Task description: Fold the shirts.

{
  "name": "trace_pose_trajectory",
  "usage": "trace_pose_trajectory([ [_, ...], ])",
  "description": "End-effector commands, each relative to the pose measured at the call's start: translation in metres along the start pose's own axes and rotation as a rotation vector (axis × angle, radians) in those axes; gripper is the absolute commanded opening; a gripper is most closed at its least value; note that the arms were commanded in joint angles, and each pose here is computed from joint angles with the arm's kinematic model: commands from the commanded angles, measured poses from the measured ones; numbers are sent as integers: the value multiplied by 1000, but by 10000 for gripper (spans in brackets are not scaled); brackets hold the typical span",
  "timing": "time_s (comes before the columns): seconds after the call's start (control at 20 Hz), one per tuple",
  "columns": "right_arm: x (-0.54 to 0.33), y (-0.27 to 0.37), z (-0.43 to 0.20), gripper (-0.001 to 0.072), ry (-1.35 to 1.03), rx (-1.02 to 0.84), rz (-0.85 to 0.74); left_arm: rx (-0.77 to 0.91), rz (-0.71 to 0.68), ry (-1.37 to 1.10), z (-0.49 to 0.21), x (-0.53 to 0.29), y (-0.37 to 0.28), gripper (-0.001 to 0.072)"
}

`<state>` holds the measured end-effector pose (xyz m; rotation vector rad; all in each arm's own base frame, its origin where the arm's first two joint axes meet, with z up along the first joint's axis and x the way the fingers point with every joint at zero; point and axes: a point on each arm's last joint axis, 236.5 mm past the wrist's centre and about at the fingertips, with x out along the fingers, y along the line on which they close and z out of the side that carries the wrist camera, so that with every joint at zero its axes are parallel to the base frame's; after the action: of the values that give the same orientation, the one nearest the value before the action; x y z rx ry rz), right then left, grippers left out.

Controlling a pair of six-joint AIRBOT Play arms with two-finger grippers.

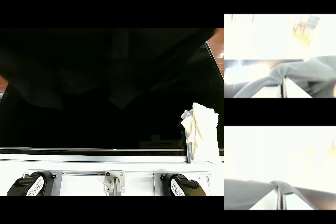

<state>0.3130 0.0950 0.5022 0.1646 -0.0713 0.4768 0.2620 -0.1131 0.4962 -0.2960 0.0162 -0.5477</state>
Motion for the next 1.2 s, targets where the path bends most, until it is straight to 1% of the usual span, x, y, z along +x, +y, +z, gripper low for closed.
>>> trace_pose_trajectory([
  [0.0,-75,35,87,60,-211,-114,-93,83,-59,-157,55,-52,-64,45],
  [0.1,-95,26,83,60,-182,-98,-181,91,-49,-107,42,-58,-68,46],
  [0.25,-103,8,43,61,-11,-59,-272,103,44,65,2,-54,-41,46],
  [0.3,-103,-1,24,60,71,-42,-301,97,66,122,-12,-53,-33,46],
  [0.45,-90,-21,-49,61,374,65,-322,40,154,309,-64,-44,9,46],
  [0.55,-79,-41,-103,60,602,126,-332,-25,205,434,-107,-35,41,46],
  [0.65,-63,-62,-155,60,777,201,-338,-85,292,554,-155,-26,86,46],
  [0.75,-34,-92,-202,60,847,270,-354,-151,365,660,-205,-16,129,46],
  [0.95,38,-148,-305,60,884,374,-391,-255,414,783,-288,22,197,47],
  [1.05,77,-164,-348,61,884,395,-388,-287,414,821,-318,45,224,46],
  [1.15,112,-168,-377,61,845,444,-368,-316,394,828,-345,70,246,47],
])
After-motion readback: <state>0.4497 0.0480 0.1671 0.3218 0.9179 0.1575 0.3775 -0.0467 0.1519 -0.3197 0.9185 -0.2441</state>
